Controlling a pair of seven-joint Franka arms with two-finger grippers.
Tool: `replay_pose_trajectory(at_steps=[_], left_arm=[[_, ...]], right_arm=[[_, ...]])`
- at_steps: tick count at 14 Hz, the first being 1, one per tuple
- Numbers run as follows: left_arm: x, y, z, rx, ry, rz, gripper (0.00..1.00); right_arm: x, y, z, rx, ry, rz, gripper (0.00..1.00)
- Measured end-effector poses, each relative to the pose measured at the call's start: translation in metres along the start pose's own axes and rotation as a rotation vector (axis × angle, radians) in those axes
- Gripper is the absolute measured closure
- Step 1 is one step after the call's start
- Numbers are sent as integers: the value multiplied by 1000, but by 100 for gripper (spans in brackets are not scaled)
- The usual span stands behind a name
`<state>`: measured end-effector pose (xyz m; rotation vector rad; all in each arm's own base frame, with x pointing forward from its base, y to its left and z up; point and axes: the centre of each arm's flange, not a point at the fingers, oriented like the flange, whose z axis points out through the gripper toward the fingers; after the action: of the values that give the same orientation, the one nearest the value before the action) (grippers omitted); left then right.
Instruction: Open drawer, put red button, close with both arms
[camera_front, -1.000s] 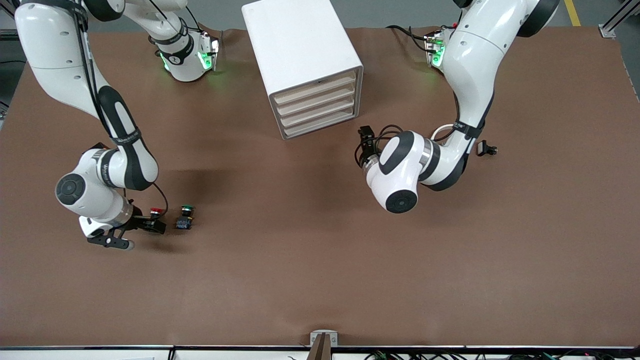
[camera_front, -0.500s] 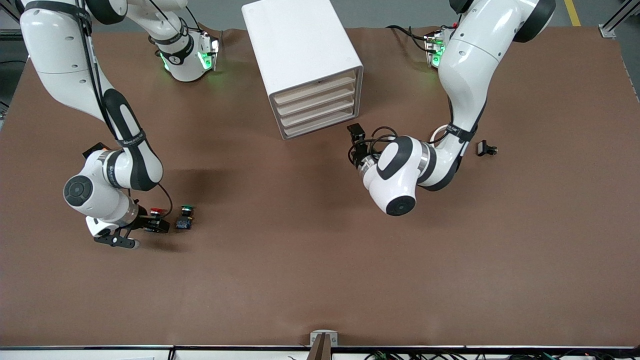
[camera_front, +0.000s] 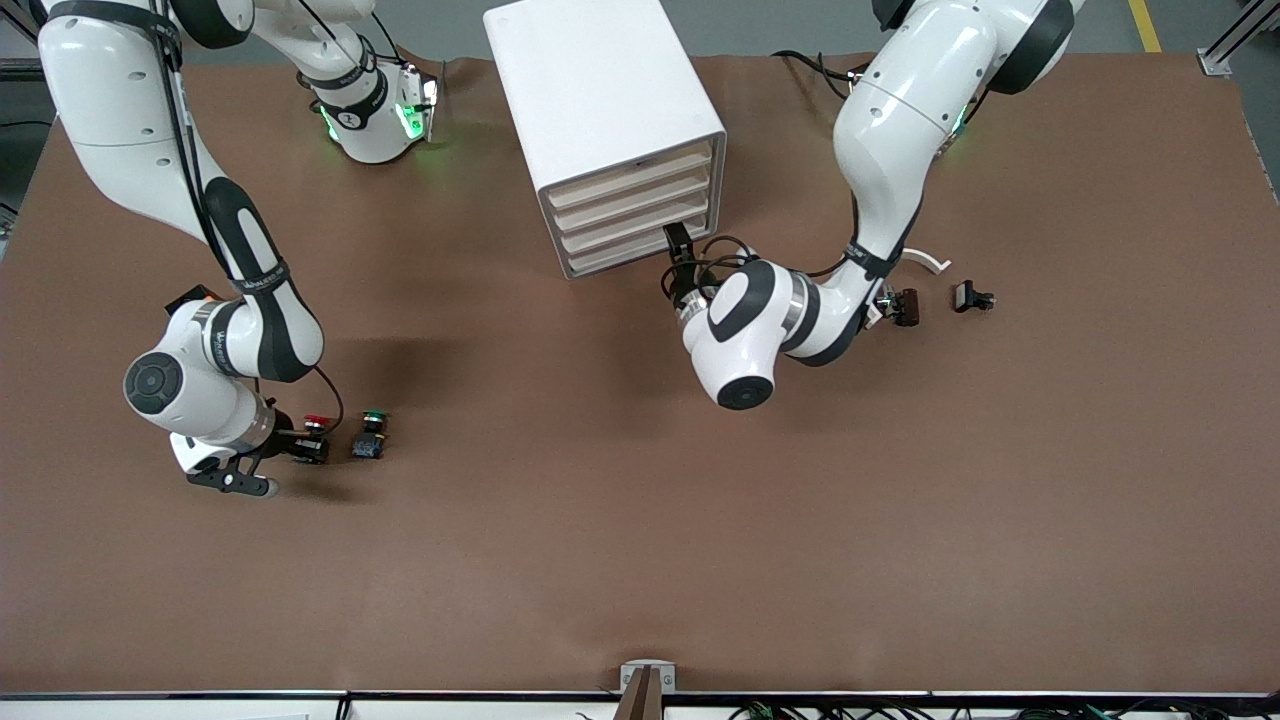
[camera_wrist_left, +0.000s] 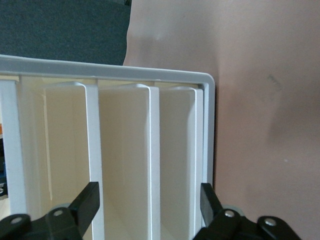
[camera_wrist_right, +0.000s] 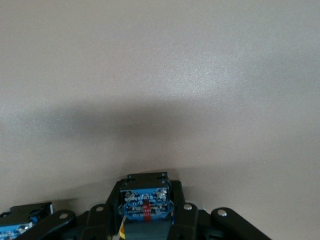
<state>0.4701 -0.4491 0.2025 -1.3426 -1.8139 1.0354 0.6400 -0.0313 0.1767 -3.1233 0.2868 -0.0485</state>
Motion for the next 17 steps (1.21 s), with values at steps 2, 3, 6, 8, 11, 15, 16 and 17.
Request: replay_pose_trajectory(at_steps=[2, 3, 6, 8, 11, 15, 16, 17], left_arm=[[-6, -6, 9, 11, 10, 9, 20], [-9, -9, 12, 20, 10, 13, 25], [-12, -13, 14, 43, 2, 18, 24], [-15, -17, 16, 65, -11, 23, 28], [-27, -27, 35, 92, -2, 37, 30], [-35, -31, 54, 112, 16, 42, 56], [-36, -29, 59, 118, 21, 39, 67], [-36, -30, 60, 139, 20, 38, 78]], right_arm=[[4, -4, -9, 2, -12, -4, 59], [9, -6, -20, 4, -24, -3, 59], [18, -27, -73, 13, -65, 30, 59], [15, -50, -109, 19, -61, 81, 59], [-2, -97, -136, 16, -81, 180, 59], [-27, -165, -153, 11, -82, 290, 59], [-32, -177, -155, 11, -79, 308, 59], [-34, -187, -157, 12, -76, 324, 59]])
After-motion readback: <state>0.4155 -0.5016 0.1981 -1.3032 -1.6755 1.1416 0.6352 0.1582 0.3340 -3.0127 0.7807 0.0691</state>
